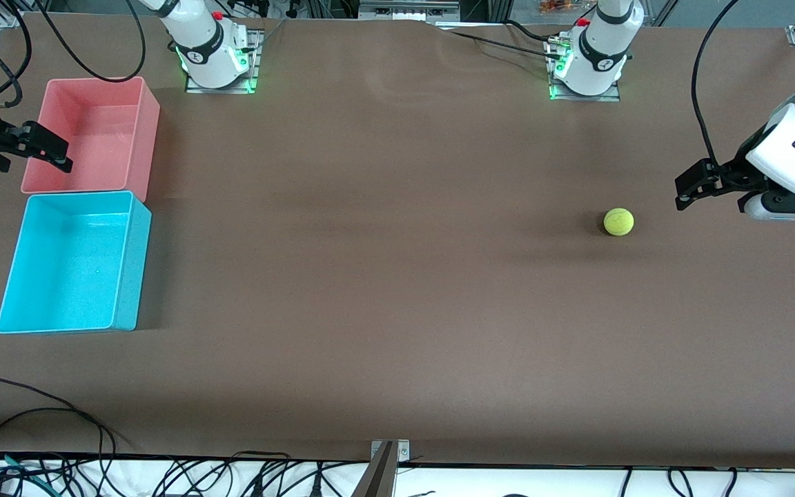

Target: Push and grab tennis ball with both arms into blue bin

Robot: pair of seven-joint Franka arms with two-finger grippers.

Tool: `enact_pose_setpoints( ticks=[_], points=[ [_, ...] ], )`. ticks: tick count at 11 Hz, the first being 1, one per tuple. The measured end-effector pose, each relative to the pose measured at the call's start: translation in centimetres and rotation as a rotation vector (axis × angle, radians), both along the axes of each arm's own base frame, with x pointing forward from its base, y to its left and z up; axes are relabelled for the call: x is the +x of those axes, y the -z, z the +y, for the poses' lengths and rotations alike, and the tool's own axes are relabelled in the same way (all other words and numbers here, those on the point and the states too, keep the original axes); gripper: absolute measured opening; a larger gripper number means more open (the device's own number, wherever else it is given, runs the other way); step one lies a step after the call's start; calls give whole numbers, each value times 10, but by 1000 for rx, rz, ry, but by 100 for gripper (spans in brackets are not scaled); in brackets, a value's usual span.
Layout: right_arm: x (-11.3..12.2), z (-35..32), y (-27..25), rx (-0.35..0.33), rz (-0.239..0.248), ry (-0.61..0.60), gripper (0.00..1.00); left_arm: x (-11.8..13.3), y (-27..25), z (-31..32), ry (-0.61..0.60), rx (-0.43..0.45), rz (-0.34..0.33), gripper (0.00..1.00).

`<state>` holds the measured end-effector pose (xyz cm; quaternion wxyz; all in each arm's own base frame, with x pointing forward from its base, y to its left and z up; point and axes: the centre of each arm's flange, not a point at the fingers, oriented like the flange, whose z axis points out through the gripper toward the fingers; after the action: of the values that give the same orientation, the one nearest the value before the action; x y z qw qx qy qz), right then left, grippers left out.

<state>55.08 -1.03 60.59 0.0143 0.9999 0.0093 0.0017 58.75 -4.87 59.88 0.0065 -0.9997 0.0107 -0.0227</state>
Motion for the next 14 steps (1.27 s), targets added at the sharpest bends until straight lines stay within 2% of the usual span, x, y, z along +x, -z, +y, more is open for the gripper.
enact_pose_setpoints(
  ticks=[14],
  points=[
    [2, 5, 4, -1, 7, -8, 100, 1, 5, 7, -13, 1, 14, 100]
  ],
)
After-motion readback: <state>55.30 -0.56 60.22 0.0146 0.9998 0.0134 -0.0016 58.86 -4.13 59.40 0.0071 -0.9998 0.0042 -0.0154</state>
